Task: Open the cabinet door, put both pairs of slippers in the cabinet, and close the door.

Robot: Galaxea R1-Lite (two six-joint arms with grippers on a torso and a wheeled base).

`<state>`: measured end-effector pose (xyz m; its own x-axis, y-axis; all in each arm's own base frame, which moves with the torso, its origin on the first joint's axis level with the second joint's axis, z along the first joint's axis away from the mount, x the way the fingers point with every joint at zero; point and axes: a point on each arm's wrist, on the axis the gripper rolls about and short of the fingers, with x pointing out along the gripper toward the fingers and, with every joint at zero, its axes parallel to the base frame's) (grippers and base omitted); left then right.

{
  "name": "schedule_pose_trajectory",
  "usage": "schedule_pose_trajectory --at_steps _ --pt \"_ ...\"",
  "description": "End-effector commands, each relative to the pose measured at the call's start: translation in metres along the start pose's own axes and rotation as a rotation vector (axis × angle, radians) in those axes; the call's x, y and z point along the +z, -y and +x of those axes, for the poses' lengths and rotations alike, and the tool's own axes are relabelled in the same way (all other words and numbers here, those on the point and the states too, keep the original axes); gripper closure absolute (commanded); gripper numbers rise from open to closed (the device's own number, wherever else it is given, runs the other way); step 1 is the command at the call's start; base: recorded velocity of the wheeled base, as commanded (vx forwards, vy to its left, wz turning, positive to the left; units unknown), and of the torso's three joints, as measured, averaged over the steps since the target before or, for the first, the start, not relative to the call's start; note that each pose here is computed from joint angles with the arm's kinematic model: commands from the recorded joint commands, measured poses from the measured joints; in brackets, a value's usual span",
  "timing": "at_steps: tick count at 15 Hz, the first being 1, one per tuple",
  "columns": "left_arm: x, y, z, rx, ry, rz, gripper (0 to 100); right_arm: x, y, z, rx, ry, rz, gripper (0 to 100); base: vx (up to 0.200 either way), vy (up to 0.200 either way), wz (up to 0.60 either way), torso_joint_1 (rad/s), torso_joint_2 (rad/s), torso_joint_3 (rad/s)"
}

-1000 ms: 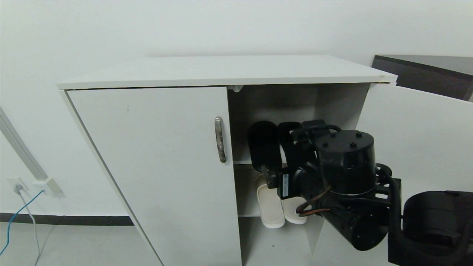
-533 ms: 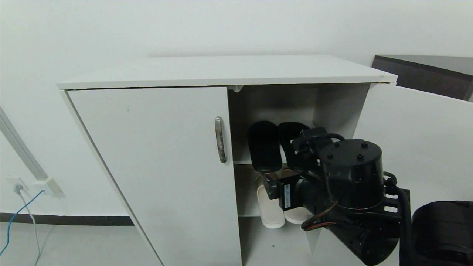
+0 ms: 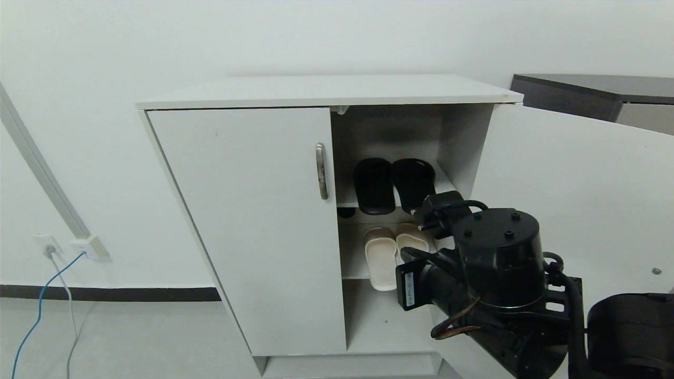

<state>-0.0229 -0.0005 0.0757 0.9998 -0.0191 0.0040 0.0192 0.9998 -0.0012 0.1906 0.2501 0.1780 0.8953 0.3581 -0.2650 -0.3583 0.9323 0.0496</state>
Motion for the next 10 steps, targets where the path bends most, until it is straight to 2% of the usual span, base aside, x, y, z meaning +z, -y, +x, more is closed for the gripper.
schedule_pose_trajectory --at_steps 1,8,10 --pt "0.0001 0.0000 0.0001 0.001 -0.001 0.000 100 -0.0058 0.0026 0.0053 -0.015 -0.019 -0.010 100 -0.200 0.000 0.00 0.002 0.00 0.002" --pt "0.0001 0.0000 0.0001 0.001 -0.001 -0.002 100 -0.0121 0.0084 0.0077 -0.015 -0.046 -0.025 100 -0.200 0.000 0.00 0.002 0.00 0.002" --pt "0.0001 0.0000 0.0001 0.001 -0.001 -0.002 100 -0.0138 0.0089 0.0074 -0.016 -0.051 -0.029 100 0.000 0.000 0.00 0.000 0.00 0.000"
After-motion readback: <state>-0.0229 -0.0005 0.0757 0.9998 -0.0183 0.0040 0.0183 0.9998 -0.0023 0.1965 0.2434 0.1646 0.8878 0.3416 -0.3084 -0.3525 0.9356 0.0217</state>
